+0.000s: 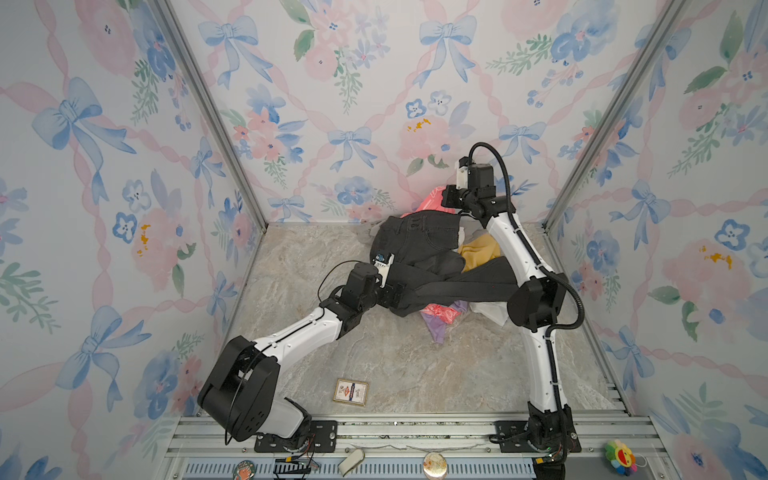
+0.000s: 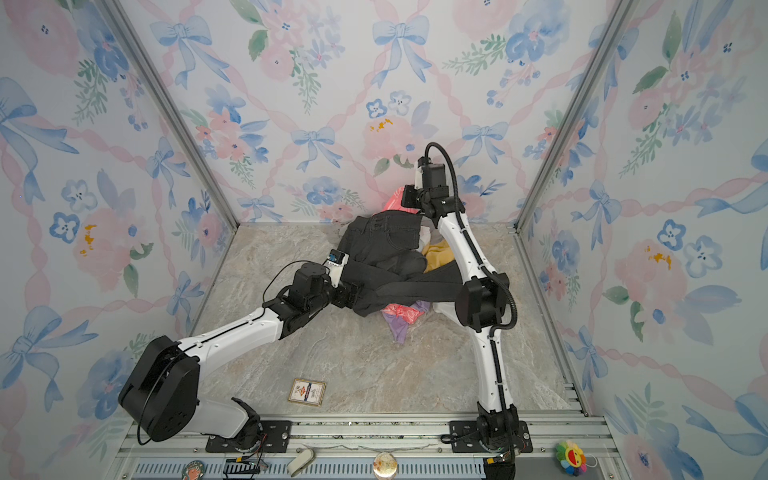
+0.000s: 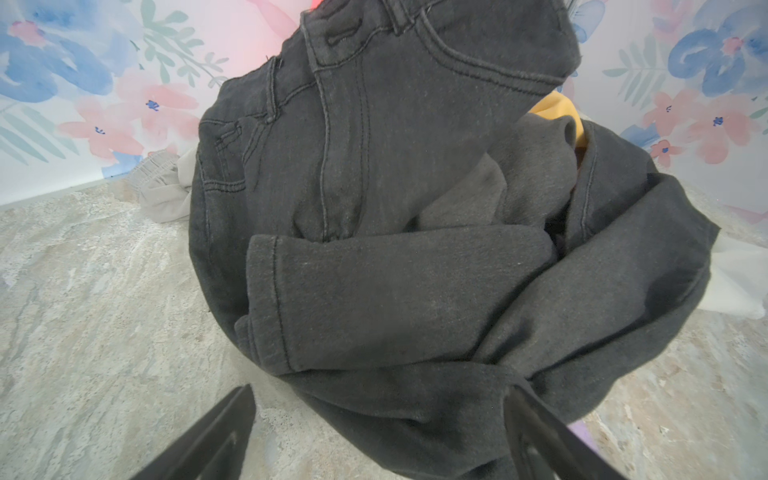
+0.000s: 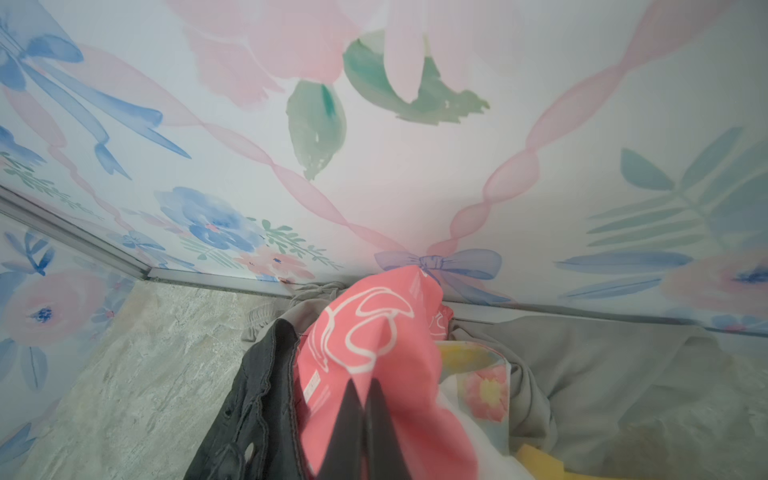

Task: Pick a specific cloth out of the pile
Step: 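Lift the pink garment high with the right gripper, pulling it from the pile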

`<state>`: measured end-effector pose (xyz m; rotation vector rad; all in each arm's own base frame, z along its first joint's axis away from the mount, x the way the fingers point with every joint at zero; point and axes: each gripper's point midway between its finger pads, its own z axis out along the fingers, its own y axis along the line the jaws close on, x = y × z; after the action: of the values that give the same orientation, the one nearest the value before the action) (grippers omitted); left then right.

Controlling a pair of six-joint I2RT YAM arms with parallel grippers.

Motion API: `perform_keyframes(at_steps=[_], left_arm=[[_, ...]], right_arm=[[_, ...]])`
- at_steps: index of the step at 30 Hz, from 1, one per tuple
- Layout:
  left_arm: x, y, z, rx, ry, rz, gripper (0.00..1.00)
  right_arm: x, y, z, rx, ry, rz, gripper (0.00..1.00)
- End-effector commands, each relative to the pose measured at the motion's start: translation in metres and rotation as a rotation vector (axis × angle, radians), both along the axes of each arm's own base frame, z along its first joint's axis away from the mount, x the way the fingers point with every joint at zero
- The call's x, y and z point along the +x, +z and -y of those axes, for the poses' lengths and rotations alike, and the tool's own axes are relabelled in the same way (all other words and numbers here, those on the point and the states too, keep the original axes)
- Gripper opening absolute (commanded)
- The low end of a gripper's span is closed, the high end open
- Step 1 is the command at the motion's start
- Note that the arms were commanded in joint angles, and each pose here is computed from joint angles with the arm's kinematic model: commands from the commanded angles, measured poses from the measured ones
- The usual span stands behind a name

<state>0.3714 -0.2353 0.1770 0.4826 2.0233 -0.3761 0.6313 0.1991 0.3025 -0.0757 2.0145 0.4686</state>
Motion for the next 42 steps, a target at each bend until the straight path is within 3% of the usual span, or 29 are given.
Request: perform_keyframes(at_steps=[1, 10, 21, 33, 38, 42], left_arm=[[0.002, 0.011, -0.001, 0.006, 0.007, 0.033, 0.95], [-0.001, 0.019, 0.0, -0.009, 0.01, 0.044, 0.95], [-0.003, 0.017, 0.004, -0.021, 0.025, 0.034, 0.94], [0.022, 0.042, -0.006, -0.155, 0.123, 0.036, 0.93], [0.029, 0.076, -0.004, -0.241, 0.119, 0.098, 0.94], [0.036, 0.118, 0.014, -0.356, 0.056, 0.155, 0.94]], right_arm=[[-0.008, 0.109, 0.04, 0.017, -0.11, 0.252, 0.0], [-0.037, 0.204, 0.12, 0.069, -0.251, 0.429, 0.0], [-0.058, 0.264, 0.214, 0.129, -0.398, 0.591, 0.0], [-0.109, 0.371, 0.194, 0.425, -0.27, 0.969, 0.0], [-0.145, 0.407, 0.186, 0.561, -0.213, 1.066, 0.0], [-0.17, 0.424, 0.166, 0.603, -0.136, 1.085, 0.0]])
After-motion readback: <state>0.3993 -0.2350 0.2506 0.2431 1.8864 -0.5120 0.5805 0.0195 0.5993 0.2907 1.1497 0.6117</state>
